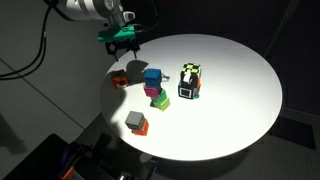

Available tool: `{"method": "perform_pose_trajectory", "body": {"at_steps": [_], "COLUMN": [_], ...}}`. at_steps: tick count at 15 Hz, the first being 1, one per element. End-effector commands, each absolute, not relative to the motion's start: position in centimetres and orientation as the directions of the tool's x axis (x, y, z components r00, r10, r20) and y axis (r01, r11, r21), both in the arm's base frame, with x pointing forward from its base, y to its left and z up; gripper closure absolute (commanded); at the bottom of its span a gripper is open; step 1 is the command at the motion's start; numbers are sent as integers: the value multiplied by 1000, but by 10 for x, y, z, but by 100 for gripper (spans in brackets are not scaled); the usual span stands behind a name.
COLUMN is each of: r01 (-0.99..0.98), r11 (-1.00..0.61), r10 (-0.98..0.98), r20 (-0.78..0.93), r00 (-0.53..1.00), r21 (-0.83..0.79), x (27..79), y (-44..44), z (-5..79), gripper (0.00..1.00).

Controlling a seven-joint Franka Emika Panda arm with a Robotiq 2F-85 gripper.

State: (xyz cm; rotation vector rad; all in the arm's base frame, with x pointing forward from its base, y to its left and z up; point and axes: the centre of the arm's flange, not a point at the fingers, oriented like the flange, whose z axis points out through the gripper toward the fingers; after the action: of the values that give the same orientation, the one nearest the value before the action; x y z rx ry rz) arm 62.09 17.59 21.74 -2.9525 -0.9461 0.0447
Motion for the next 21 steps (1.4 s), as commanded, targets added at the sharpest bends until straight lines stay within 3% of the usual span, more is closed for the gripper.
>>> {"method": "perform_pose_trajectory", "body": {"at_steps": [1,21], "r01": [613,780], "r11": [-789,-625], "r10": [614,779], "r20": [-18,-39], "r00": [789,625], "r21": [-36,16], "x": [627,592], "y": [195,267], "z": [215,145], "gripper": [0,0]}}
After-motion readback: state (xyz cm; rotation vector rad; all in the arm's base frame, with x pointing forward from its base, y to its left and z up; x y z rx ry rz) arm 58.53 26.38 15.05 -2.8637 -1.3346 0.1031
